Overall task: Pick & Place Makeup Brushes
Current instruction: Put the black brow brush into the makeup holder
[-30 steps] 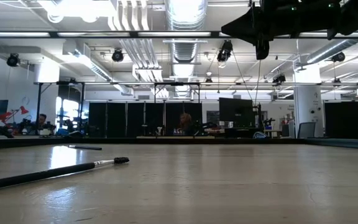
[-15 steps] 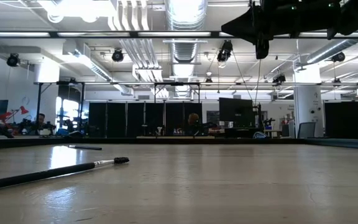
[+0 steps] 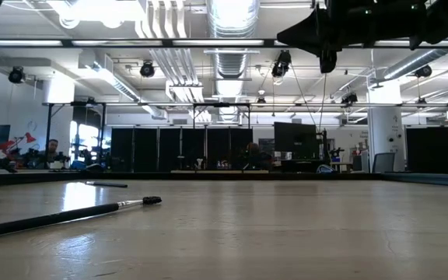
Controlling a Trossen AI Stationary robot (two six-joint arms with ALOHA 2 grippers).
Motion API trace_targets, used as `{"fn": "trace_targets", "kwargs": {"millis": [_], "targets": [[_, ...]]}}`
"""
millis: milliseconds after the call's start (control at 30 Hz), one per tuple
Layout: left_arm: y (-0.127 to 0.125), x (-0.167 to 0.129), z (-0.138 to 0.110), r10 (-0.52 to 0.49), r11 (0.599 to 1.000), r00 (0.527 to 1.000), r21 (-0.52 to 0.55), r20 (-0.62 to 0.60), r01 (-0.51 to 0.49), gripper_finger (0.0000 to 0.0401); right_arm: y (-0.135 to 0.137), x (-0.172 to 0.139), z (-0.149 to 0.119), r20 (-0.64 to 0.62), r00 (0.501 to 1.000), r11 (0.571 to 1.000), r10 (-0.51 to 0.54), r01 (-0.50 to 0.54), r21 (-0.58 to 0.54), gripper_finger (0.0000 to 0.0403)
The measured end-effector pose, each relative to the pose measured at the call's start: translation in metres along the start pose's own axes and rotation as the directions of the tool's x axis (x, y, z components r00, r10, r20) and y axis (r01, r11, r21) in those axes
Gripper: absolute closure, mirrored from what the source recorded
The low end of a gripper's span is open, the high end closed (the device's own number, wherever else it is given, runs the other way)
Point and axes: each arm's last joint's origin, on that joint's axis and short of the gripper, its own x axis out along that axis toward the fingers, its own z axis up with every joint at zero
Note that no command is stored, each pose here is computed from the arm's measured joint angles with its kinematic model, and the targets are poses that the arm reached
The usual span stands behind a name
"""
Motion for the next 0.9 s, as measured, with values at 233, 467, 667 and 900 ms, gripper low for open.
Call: {"fn": "trace_targets", "kwargs": {"millis": [233,467,667,900], "targets": [[0.038,0.031,0.031,0.189,0.981,0.982,-0.037,-0.033,-0.190,0.0367,-0.003,-0.001,-0.012,-0.125,0.992,0.997,-0.027,0.018,-0.070,0.0394],[0.074,0.093,0.052,0.302,0.927,0.937,-0.175,-0.178,-0.332,0.0393,-0.008,-0.005,-0.027,-0.226,0.972,0.992,-0.065,0.039,-0.117,0.0394],[0.082,0.136,0.062,0.292,0.880,0.929,-0.318,-0.226,-0.354,0.0393,-0.014,-0.014,-0.047,-0.283,0.956,0.990,-0.081,0.044,-0.134,0.0394],[0.066,0.181,0.070,0.316,0.835,0.897,-0.359,-0.308,-0.418,0.0346,-0.023,-0.028,-0.070,-0.312,0.946,0.995,-0.089,0.070,-0.072,0.0394]]}}
